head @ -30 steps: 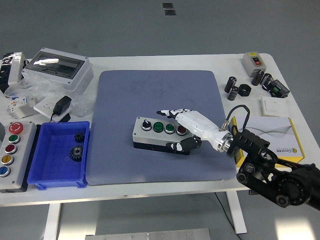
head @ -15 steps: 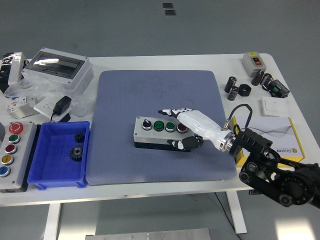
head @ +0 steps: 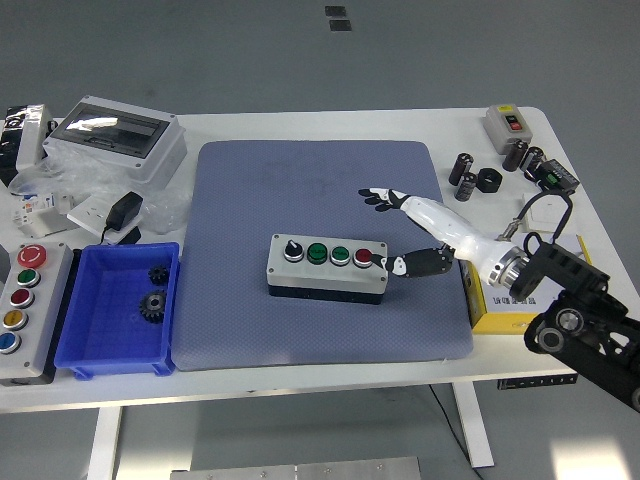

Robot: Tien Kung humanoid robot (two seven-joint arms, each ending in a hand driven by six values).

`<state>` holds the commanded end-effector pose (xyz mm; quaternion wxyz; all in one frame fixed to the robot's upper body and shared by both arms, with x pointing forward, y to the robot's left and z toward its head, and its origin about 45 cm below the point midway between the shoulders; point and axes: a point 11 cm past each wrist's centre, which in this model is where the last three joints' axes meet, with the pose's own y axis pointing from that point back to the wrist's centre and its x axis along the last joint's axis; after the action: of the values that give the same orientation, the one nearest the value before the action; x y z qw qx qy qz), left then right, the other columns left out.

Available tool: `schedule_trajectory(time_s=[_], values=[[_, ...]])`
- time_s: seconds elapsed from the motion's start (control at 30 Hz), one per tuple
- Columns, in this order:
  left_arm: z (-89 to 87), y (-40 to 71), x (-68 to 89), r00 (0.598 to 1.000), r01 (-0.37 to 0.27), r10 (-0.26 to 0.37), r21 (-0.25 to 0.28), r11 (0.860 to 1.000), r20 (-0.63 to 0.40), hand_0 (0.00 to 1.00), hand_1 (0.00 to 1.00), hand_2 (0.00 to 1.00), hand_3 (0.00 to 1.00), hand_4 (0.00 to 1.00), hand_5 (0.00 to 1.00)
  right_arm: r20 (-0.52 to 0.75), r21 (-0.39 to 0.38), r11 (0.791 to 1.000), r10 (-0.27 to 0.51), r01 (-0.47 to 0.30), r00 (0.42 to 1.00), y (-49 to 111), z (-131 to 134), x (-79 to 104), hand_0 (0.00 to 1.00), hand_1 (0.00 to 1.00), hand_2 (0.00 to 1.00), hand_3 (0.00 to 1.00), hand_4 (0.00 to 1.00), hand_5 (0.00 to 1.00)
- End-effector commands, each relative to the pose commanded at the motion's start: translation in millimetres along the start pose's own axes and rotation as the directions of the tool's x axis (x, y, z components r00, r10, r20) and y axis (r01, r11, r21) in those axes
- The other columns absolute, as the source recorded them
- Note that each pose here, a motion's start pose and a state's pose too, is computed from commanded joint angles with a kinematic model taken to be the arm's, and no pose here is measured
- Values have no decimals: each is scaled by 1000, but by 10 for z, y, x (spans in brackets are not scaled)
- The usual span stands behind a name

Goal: Pick up the button,place it on the desk,press the button,press the button

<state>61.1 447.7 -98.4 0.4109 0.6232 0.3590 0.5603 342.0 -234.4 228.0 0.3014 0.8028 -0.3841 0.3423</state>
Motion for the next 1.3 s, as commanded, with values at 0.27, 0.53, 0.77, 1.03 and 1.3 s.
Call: schedule_trajectory(time_s=[0.27, 0.53, 0.77, 1.03, 1.3], values=[[24, 4, -22, 1000, 5, -5, -6, 1000, 0, 624, 536, 521, 589, 601, 175, 27, -67, 989, -133, 135, 991, 51, -362, 343, 908, 857, 905, 985, 751, 111], [10, 2, -7, 1000, 3, -3, -2, 1000, -1, 624, 535, 521, 589, 598, 172, -33, -166, 926, -350, 340, 936, -18, -394, 120, 11, 204, 310, 797, 384, 129], [2, 1, -19, 1000, 5, -5, 1, 1000, -1, 624, 535, 519, 589, 598, 171, -47, -211, 895, -411, 394, 910, -44, -310, 21, 2, 152, 272, 792, 289, 68], [26, 4, -9, 1000, 3, -3, -4, 1000, 0, 624, 536, 519, 588, 598, 171, -33, -186, 908, -388, 376, 921, -206, -356, -16, 2, 124, 257, 789, 276, 60], [30, 5, -10, 1000, 3, -3, -4, 1000, 3, 625, 534, 519, 587, 599, 172, -27, -170, 912, -383, 373, 923, -379, -416, -127, 2, 107, 242, 777, 259, 67]])
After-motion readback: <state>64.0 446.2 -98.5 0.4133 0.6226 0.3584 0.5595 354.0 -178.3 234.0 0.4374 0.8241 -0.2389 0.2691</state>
